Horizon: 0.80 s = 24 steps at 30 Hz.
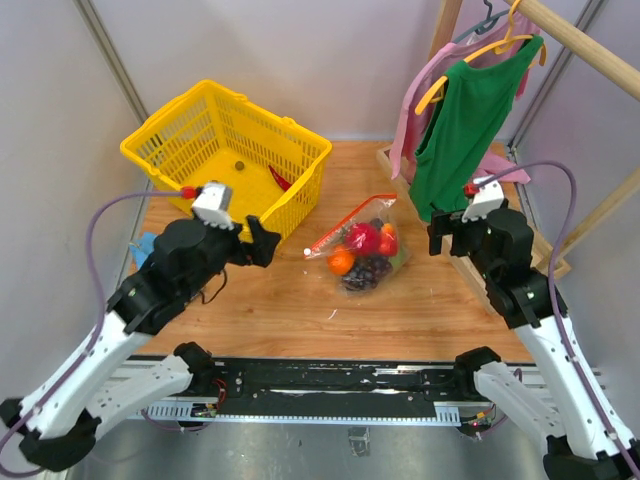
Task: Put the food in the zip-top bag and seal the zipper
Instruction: Reset both arms
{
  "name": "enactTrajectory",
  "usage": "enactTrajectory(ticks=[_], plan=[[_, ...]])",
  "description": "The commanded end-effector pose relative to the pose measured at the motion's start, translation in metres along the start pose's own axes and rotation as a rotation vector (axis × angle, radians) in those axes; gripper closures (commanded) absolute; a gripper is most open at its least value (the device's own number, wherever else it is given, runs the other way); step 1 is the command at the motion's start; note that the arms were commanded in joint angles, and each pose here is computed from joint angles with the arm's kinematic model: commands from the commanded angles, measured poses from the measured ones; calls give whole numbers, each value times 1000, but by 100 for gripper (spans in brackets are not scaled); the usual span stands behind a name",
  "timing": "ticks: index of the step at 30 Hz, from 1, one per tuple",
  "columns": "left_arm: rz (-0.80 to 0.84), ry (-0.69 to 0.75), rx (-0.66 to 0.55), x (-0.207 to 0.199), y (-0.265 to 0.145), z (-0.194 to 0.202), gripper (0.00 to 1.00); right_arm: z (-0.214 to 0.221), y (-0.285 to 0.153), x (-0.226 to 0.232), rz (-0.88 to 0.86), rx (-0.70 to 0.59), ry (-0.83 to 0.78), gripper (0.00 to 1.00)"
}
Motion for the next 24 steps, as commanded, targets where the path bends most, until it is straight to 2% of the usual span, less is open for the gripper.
enactTrajectory(ticks=[1, 5, 10, 17, 24], plan=[[-80, -93, -255, 35, -41, -16, 1, 22, -22, -22, 152, 15, 82, 2], [-166, -104, -362, 71, -62, 5, 1, 30, -41, -26, 185, -68, 112, 2], [-226, -142, -410, 97, -73, 29, 1, 46, -61, -30, 207, -101, 117, 2], [-247, -226, -494, 111, -88, 32, 1, 57, -72, -28, 197, -131, 109, 2], [-215, -200, -470, 104, -82, 34, 1, 55, -72, -20, 145, -166, 108, 2]])
Point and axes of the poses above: each gripper's point midway between its finger pads, its own y axis out along the fingers, its own x axis along the line the jaws close on, z = x × y, the point moved 2 cm from there along -y, back along the fingers, and after that the axes turned 6 degrees about -y, right-handed, at the moved point
